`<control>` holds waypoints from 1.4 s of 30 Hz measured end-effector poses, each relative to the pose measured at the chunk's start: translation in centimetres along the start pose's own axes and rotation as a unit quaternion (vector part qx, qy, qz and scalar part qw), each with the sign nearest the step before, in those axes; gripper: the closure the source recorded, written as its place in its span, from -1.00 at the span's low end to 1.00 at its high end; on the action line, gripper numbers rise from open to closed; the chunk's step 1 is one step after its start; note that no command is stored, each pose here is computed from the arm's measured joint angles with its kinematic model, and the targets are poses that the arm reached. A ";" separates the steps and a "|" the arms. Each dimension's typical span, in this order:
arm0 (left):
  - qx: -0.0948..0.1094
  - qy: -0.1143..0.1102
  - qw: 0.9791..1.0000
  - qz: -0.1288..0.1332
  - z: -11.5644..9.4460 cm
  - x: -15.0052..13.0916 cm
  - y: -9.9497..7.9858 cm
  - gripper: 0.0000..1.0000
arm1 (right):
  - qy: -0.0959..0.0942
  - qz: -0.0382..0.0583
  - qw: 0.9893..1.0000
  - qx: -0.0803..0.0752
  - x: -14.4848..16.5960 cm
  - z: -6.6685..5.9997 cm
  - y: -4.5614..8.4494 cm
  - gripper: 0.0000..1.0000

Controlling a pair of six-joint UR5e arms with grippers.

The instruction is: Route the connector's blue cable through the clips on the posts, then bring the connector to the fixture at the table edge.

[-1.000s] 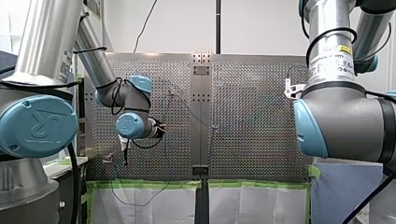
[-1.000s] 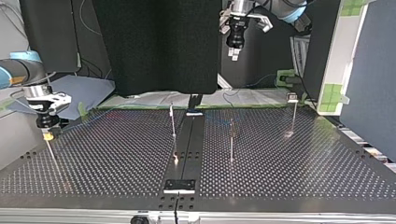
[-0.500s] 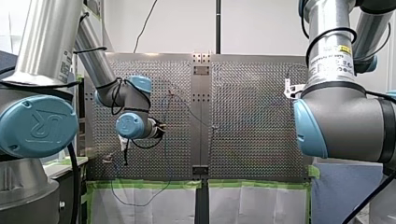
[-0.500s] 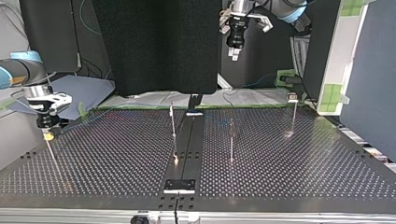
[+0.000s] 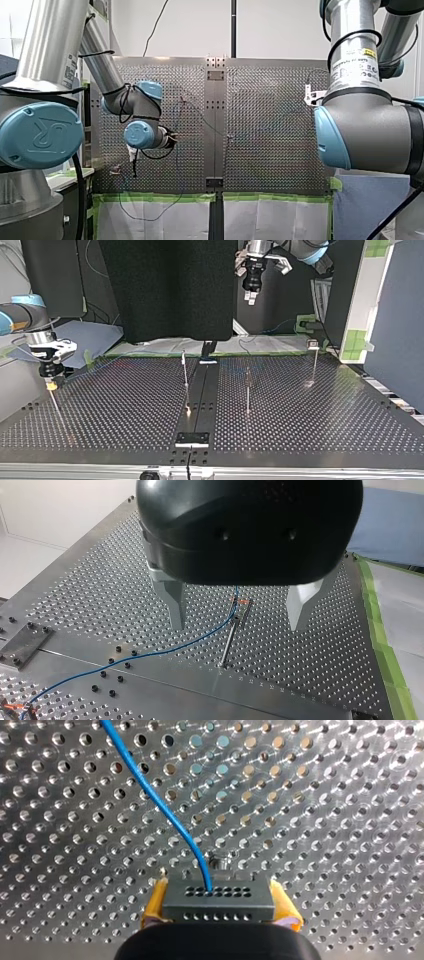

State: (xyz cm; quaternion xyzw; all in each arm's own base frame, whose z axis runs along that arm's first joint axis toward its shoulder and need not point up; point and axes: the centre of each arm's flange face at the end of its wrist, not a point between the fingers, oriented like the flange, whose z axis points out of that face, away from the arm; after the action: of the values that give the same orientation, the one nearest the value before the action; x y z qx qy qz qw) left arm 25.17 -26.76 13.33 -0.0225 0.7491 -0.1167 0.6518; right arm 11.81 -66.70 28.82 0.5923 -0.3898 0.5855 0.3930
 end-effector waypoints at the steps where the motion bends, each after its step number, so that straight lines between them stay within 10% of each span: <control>1: 0.000 0.000 1.000 0.000 0.0 0.0 0.0 -1.00 | 0.000 0.000 1.000 0.000 0.0 0.0 0.0 -0.58; 13: 0.000 0.000 1.000 0.000 0.0 0.0 0.0 -1.00 | -0.002 0.001 1.000 -0.002 -0.1 0.0 0.0 -1.00; 42: -0.002 0.000 1.000 0.000 0.1 0.0 0.1 -1.00 | -0.001 0.004 1.000 -0.014 -0.2 0.0 0.3 -1.00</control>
State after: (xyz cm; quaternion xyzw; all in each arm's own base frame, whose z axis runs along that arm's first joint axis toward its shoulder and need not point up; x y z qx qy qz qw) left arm 25.25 -26.66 13.32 -0.0237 0.7492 -0.1154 0.6518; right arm 11.55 -66.86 28.63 0.5858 -0.4012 0.5809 0.3981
